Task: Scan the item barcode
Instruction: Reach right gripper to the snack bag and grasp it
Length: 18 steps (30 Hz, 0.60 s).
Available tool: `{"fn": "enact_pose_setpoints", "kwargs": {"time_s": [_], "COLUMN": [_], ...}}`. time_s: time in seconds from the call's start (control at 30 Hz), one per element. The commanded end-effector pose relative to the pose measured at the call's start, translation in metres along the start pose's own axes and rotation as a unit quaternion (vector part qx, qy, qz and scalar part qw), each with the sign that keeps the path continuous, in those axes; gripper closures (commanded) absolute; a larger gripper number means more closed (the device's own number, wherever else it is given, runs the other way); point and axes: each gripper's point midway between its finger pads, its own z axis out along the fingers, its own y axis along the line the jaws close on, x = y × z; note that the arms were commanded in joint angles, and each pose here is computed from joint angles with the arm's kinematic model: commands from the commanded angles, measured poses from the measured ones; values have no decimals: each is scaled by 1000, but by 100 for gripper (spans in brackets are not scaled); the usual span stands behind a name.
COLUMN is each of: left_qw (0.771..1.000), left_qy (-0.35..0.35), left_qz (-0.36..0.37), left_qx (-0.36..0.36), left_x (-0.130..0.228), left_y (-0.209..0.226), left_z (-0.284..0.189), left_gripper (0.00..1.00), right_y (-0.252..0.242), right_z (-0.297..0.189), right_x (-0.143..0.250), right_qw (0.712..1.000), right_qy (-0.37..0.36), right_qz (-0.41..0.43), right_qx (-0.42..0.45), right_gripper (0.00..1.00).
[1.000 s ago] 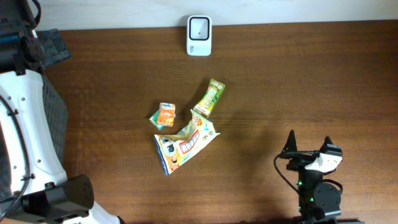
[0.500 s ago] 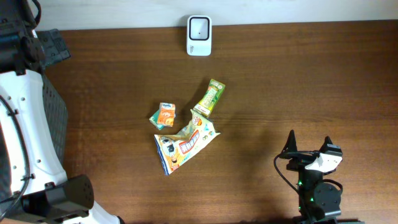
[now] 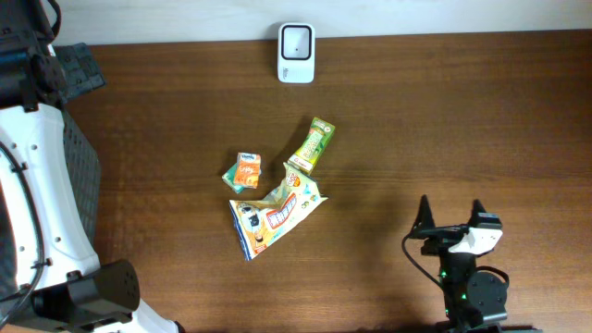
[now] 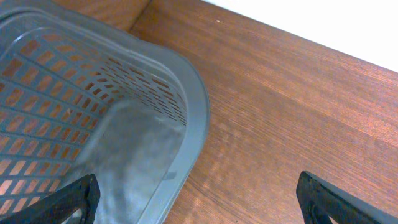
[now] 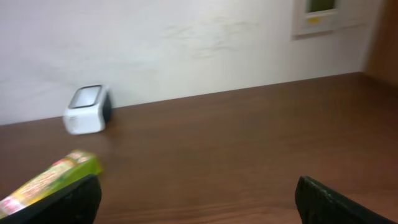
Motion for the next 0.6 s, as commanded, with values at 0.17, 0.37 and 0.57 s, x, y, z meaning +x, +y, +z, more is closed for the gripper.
{"fn": "enact_pose_setpoints", "kwargs": {"time_s": [0.17, 0.37, 0.57], "left_qw": [1000, 1000, 1000], "left_qy": [4, 4, 3], "left_qz": [-5, -5, -6], "left_qx": [0, 0, 0], "left_x": [1, 1, 1], "left_y": [1, 1, 1], "left_z": [2, 2, 2], "left_gripper": [1, 1, 1], "right_y": [59, 108, 148], "right_z": [-9, 1, 39], "right_x": [-24, -61, -60], "right_qw": [986, 941, 871], "right_qy": [58, 211, 365], "right_qz": [-5, -36, 34], "right_qx": [-155, -261, -329], "right_gripper": [1, 2, 2]}}
